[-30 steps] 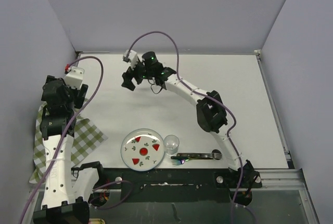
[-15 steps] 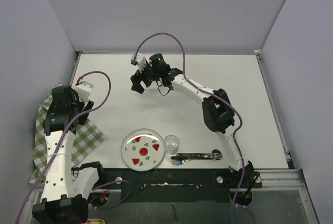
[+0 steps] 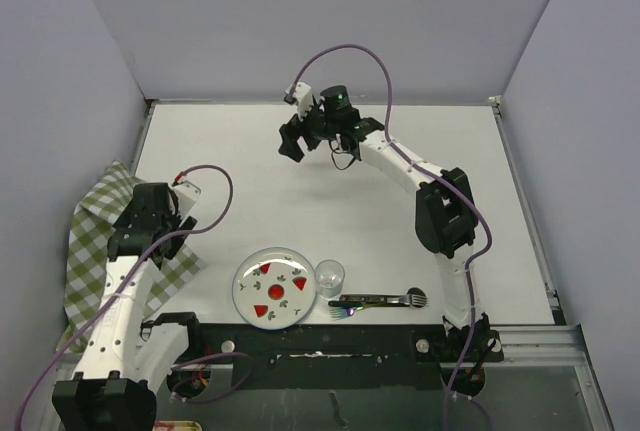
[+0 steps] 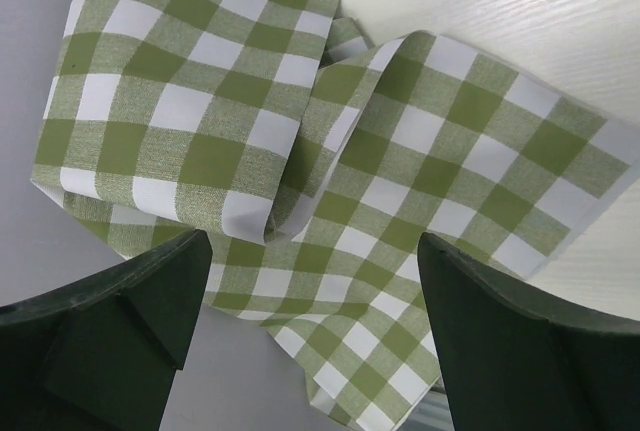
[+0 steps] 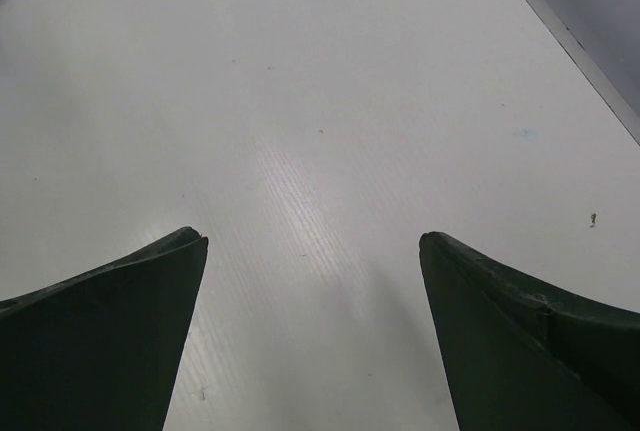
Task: Set the dinner table for one person
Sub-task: Pick up the napkin from the corner of the board.
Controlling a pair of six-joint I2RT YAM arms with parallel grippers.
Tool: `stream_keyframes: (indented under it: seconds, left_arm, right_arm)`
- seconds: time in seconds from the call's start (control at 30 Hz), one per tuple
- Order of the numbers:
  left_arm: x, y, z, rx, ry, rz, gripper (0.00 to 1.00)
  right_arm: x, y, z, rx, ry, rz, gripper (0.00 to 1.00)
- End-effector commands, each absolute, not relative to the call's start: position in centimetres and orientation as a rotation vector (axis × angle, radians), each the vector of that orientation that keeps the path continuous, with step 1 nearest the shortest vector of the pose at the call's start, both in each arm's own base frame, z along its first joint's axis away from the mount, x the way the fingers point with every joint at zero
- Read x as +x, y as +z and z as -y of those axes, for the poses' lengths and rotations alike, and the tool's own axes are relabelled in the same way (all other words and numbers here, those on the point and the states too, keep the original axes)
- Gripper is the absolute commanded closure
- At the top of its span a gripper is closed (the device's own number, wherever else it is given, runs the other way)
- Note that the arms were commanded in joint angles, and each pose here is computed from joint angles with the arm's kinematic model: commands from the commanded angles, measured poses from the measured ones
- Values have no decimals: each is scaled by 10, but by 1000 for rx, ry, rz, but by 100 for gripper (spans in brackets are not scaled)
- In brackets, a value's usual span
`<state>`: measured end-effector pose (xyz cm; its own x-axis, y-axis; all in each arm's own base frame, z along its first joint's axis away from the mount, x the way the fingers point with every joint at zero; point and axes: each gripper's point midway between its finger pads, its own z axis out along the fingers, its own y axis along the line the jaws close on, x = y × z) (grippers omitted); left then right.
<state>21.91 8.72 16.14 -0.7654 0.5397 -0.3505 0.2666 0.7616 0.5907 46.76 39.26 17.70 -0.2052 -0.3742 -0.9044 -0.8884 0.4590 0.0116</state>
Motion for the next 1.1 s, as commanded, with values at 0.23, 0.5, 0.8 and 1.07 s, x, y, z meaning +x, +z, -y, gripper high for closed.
stream_keyframes:
  seconds: [0.23,0.5,0.8,1.07]
  left_arm:
    - [238,176,-112,590,969,-2256,14]
    - [254,177,-126,617,1088,-2208,14]
    - [250,182,-134,661,1180,-2184,14]
    - [248,183,-141,719,1278,-2131,14]
  right_arm:
    - [465,207,-387,-1044,717,-1731,9]
    - [466,204,-384,-1037,720,-1742,9]
    - [468,194,-383,-1015,756,-1779,9]
    - [468,191,-388,-1002,796,-1795,10]
